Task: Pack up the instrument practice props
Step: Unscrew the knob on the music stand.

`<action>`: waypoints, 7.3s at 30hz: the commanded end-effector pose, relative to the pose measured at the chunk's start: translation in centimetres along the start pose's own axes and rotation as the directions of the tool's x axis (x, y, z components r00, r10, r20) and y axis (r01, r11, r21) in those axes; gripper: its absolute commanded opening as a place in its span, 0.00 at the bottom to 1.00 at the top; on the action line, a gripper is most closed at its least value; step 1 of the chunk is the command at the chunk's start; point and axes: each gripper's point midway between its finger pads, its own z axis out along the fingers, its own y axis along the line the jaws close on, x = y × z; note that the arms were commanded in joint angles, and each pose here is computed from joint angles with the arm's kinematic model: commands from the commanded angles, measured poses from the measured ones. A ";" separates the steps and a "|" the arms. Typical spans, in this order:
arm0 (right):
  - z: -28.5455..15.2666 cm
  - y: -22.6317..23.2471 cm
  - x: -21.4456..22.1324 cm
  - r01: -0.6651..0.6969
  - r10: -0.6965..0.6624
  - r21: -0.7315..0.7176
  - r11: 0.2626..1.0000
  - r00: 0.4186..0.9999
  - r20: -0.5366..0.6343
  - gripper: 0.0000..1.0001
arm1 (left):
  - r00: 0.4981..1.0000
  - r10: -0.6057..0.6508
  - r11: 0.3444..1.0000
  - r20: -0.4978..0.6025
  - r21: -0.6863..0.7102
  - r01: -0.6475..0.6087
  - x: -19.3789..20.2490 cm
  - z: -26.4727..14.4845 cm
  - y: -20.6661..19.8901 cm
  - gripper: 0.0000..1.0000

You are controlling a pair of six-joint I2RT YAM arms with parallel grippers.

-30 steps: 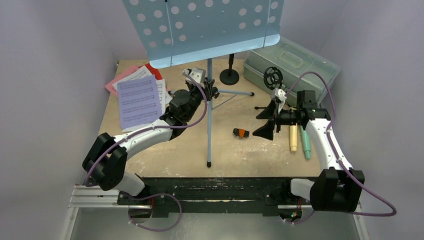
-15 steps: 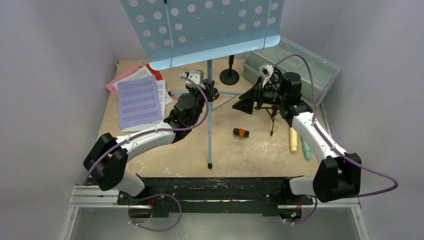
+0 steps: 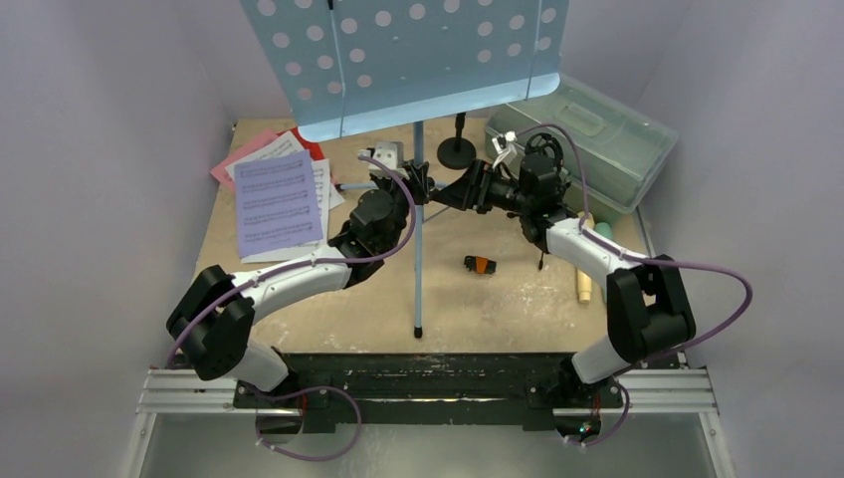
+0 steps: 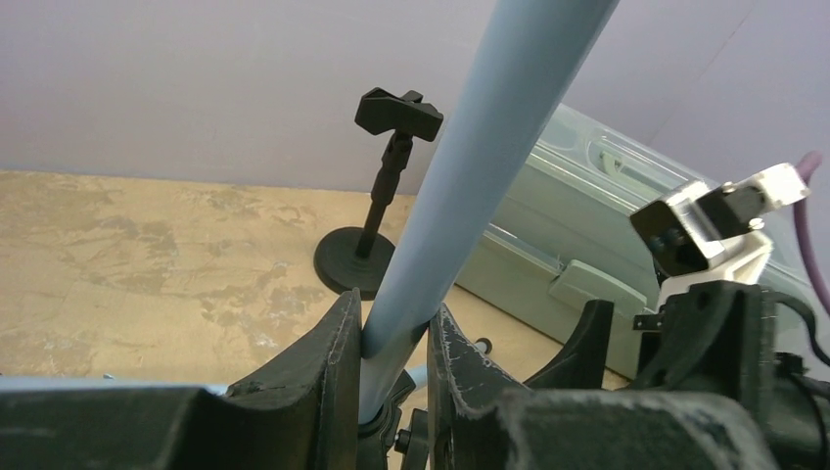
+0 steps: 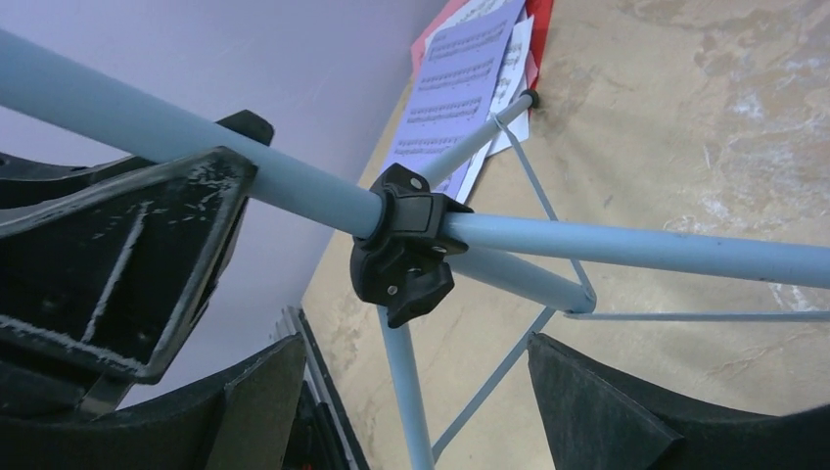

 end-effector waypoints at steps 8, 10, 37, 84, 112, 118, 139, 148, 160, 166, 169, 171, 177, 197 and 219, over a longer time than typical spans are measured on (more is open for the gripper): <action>2.4 -0.2 -1.2 -0.006 0.005 0.009 1.000 0.997 0.081 0.71 | 0.981 -0.194 0.980 0.011 0.038 0.193 -1.1 -0.8 -2.1 0.00; 2.4 -0.3 -1.2 -0.004 0.004 0.005 1.000 0.996 0.084 0.70 | 0.981 -0.193 0.981 0.009 0.039 0.192 -1.1 -0.8 -2.1 0.00; 2.9 0.6 -1.0 0.040 -0.035 -0.065 0.997 0.996 0.081 0.25 | 0.982 -0.187 0.981 0.008 0.044 0.187 -1.4 -0.9 -2.2 0.00; -3.8 5.4 2.4 0.536 -0.538 -0.246 0.808 0.840 0.063 0.86 | 0.972 -0.221 0.974 -0.074 0.030 0.224 -0.4 -0.5 -0.9 0.00; 0.3 3.7 1.4 -0.282 0.313 -0.191 0.940 0.936 0.161 0.91 | 0.974 -0.217 0.973 -0.069 0.060 0.222 -0.5 -1.1 -0.9 0.00; 1.0 3.0 0.4 -0.373 0.414 -0.213 0.903 0.889 0.195 0.81 | 0.973 -0.218 0.973 -0.075 0.060 0.223 -0.3 -1.1 -0.9 0.00; 1.8 3.4 -1.7 -0.443 0.521 -0.324 0.836 0.826 0.214 0.49 | 0.971 -0.224 0.972 -0.082 0.060 0.229 -0.2 -1.5 -0.8 0.00; 2.0 1.6 -2.1 -0.447 0.515 -0.271 0.852 0.808 0.285 0.44 | 0.968 -0.233 0.969 -0.096 0.060 0.240 0.0 -1.8 -0.8 0.00; 2.2 1.4 -2.0 -0.390 0.451 -0.243 0.888 0.841 0.300 0.19 | 0.965 -0.239 0.968 -0.104 0.055 0.246 0.1 -2.1 -0.6 0.00; 2.0 1.1 -2.2 -0.320 0.374 -0.205 0.925 0.863 0.340 0.10 | 0.969 -0.227 0.971 -0.101 0.048 0.233 0.0 -2.2 -0.3 0.00; 1.9 0.8 -2.3 -0.263 0.310 -0.174 0.949 0.879 0.363 0.07 | 0.970 -0.220 0.973 -0.101 0.043 0.226 -0.1 -2.3 -0.2 0.00; 1.9 0.4 -2.4 -0.219 0.258 -0.144 0.965 0.888 0.380 0.05 | 0.970 -0.218 0.974 -0.103 0.040 0.223 0.0 -2.3 -0.2 0.00; 2.1 -0.4 -2.3 -0.038 0.054 -0.048 0.998 0.919 0.391 0.00 | 0.972 -0.210 0.976 -0.109 0.040 0.215 0.3 -2.2 -0.2 0.00; 0.8 -3.4 -5.2 0.546 -0.643 0.365 0.754 0.728 0.238 0.00 | 0.975 -0.181 0.982 -0.132 0.036 0.187 1.1 -2.2 0.0 0.00; -3.2 0.7 -2.1 0.755 -0.754 -0.038 0.655 0.656 0.033 0.65 | 0.976 -0.169 0.983 -0.137 0.046 0.177 0.9 -2.2 0.0 0.00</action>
